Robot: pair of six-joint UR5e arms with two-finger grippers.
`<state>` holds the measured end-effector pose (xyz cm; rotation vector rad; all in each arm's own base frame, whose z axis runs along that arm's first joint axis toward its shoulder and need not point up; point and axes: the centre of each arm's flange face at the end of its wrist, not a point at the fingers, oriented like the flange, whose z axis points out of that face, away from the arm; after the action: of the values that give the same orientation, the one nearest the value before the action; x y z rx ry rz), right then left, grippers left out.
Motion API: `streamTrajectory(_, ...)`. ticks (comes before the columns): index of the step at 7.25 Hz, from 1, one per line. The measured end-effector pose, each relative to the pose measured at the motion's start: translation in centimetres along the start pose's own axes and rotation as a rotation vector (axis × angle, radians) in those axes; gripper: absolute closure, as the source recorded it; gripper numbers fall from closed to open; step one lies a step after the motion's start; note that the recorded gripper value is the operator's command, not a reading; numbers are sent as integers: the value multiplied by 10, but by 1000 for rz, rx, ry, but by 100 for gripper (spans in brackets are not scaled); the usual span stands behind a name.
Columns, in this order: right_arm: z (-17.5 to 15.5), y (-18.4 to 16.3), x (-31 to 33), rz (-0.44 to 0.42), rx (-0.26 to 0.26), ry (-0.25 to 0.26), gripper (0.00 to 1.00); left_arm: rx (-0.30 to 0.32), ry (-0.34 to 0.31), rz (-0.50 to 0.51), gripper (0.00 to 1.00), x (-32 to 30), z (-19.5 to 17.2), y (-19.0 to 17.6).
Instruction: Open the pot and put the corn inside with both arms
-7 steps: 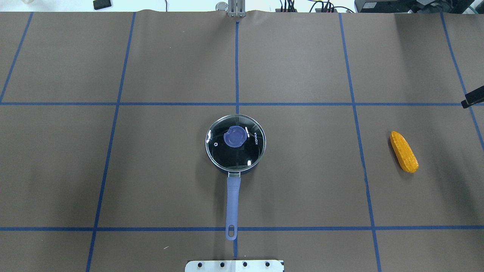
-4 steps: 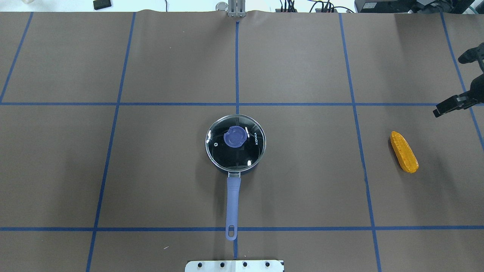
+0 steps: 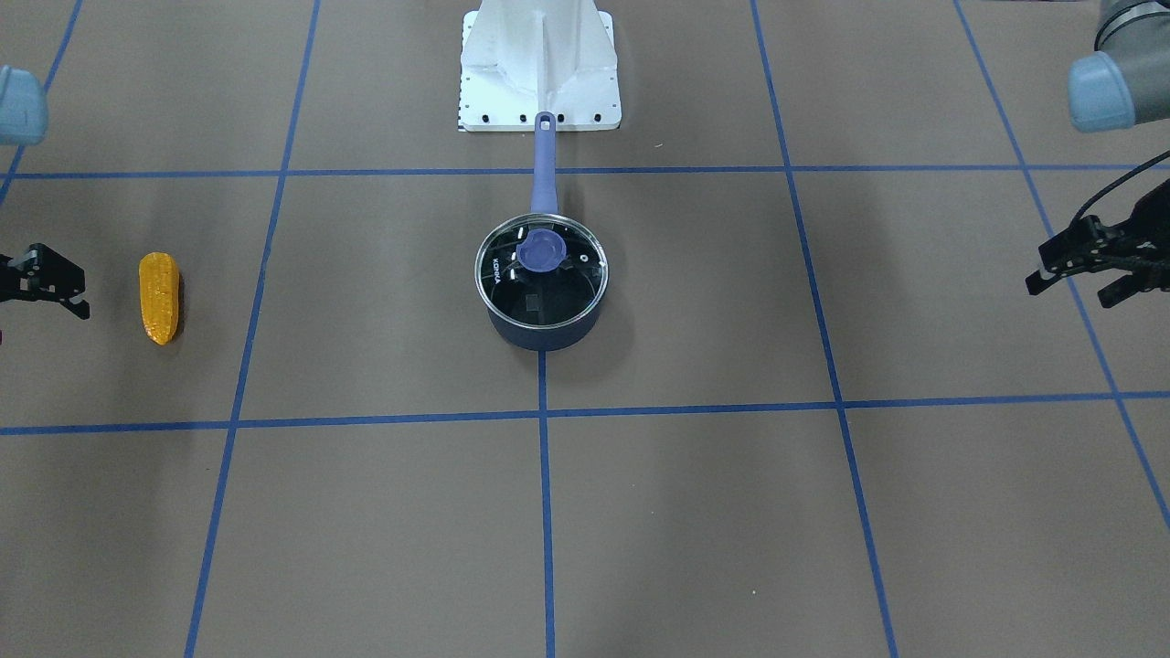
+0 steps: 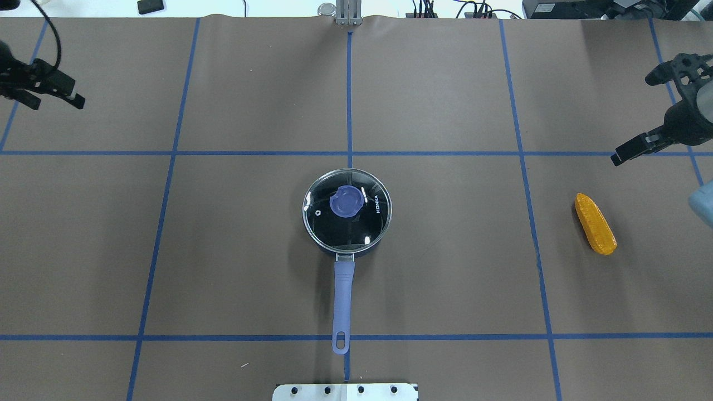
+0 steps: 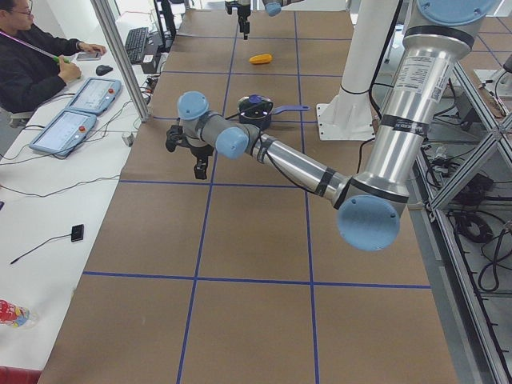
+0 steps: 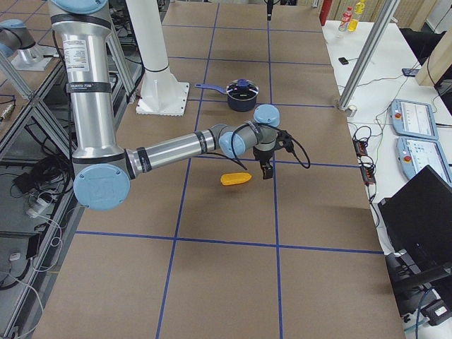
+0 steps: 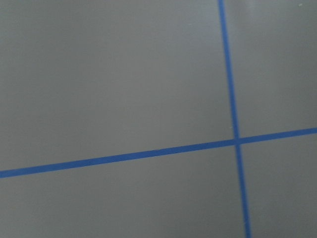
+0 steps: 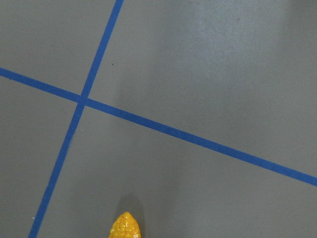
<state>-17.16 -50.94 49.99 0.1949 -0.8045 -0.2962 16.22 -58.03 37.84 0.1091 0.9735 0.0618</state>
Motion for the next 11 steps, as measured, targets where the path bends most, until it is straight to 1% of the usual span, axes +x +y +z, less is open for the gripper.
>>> streamTrajectory(1, 10, 3, -11, -18, -20, -8, 0, -5, -18, -5, 1, 43, -4, -15)
streamTrajectory(2, 18, 7, -16, -27, -38, -11, 0, -13, -56, -7, 1, 85, -6, -28)
streamTrajectory(3, 24, 13, -16, -26, -52, -9, 0, -25, -84, -24, 1, 126, -8, -35)
streamTrajectory(4, 29, 19, -14, -23, -62, -4, 1, -30, -90, -61, 1, 162, -7, -36)
streamTrajectory(6, 44, 26, -22, -16, -86, 11, 1, -16, -106, -145, 1, 235, 13, -25)
streamTrajectory(7, 55, 28, -37, -3, -91, 17, 2, -12, -100, -181, 1, 269, 21, -18)
streamTrajectory(8, 65, 31, -49, 1, -89, 24, 6, -7, -91, -215, 1, 298, 24, -12)
streamTrajectory(10, 76, 38, -55, 1, -93, 28, 6, 2, -85, -254, 1, 345, 35, 0)
streamTrajectory(11, 81, 44, -56, -5, -104, 32, 6, 2, -81, -263, 1, 361, 39, 5)
